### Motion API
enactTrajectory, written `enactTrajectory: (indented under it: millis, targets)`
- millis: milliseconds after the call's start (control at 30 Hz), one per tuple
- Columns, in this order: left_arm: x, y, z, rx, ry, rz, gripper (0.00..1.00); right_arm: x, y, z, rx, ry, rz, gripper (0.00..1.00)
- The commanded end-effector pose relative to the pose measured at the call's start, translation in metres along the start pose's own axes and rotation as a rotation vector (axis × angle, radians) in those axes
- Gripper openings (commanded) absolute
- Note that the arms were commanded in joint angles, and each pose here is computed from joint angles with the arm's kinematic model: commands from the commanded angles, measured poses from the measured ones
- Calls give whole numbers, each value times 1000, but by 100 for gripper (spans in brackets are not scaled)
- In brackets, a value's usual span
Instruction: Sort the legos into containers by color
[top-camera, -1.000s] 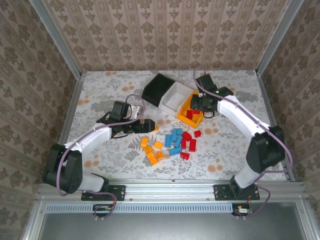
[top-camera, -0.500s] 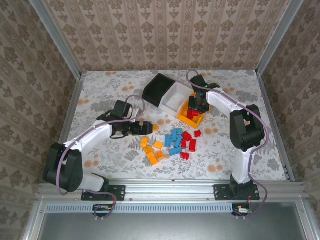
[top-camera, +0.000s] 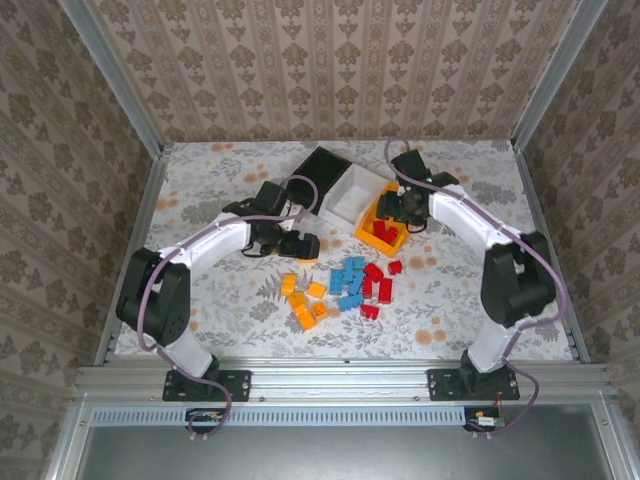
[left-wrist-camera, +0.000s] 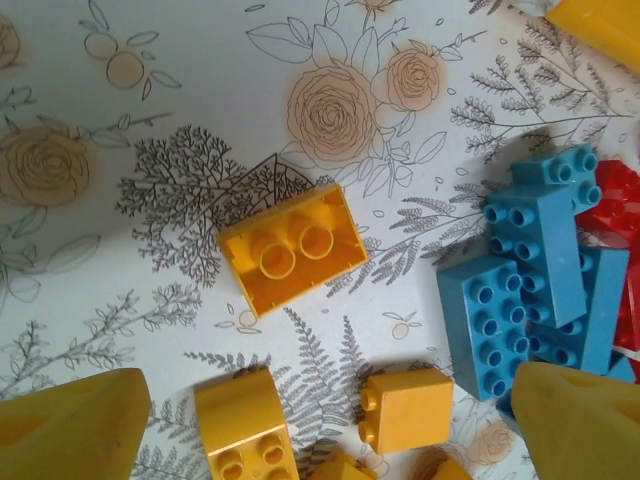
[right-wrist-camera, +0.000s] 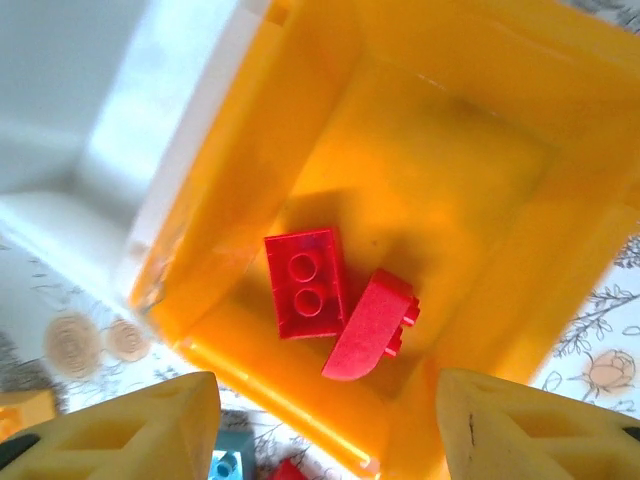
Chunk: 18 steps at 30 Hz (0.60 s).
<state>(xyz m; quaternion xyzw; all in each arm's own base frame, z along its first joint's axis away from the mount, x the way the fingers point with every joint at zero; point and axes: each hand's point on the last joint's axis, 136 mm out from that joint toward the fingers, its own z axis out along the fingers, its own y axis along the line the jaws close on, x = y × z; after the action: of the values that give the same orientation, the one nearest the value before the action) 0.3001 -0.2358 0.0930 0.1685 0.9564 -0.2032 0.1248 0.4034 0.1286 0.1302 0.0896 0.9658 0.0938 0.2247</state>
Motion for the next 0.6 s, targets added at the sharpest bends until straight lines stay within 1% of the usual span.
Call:
enactTrajectory:
  millis: [0,100,233,333,567]
  targets:
    - [1,8,5,-83,61,52,93,20,-4,-30,-42,-28,44,60]
    - [-1,7,13,-109,87,70,91,44,-9,-33,-57,-8,61,60]
    - [1,10,26,-154,120,80,91,71,-14,-29,-59,20,61,60]
    - [2,8,36,-143,133,59,90,87,-20,-23,-59,44,74,61]
    - [-3,4,50,-164,154,47,90,98,-25,-27,-77,31,97,63]
